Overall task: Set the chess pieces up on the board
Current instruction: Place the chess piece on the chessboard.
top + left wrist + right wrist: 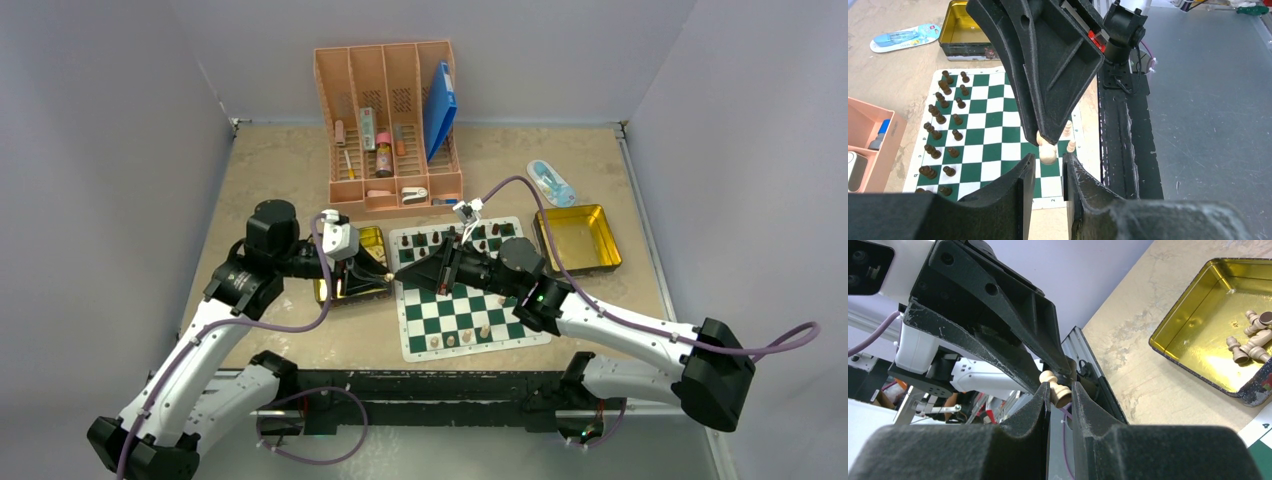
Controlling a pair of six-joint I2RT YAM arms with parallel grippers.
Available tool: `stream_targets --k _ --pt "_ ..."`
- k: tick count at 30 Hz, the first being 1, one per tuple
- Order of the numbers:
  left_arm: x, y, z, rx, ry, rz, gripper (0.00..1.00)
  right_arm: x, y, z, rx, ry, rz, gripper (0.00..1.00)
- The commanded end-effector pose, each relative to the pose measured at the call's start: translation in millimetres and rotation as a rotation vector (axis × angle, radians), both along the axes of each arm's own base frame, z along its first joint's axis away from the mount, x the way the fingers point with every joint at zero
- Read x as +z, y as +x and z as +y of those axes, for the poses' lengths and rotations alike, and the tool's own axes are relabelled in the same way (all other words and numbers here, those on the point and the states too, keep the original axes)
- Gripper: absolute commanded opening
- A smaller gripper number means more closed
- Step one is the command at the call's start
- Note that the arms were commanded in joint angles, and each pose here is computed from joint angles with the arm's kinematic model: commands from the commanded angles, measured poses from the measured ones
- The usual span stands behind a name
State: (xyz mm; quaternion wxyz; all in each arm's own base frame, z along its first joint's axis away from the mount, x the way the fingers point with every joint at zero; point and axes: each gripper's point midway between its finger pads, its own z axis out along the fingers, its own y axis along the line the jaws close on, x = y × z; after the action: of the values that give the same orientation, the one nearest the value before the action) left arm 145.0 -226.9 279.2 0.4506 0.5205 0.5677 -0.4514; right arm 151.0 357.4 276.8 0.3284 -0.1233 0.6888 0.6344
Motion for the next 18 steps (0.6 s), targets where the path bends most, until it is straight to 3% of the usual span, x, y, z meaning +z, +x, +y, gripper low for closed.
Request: stream_targets --k 1,18 --pt "10.0 -5.1 -1.0 -0.027 -0.04 -0.059 0.26 29.9 -0.8 0.7 0.004 0.084 -0.041 0.0" --pt "0.6 3.8 -0.7 0.021 -0.029 -0.043 0.27 25.0 -0.5 6.1 0.019 0.099 -0.025 0.0"
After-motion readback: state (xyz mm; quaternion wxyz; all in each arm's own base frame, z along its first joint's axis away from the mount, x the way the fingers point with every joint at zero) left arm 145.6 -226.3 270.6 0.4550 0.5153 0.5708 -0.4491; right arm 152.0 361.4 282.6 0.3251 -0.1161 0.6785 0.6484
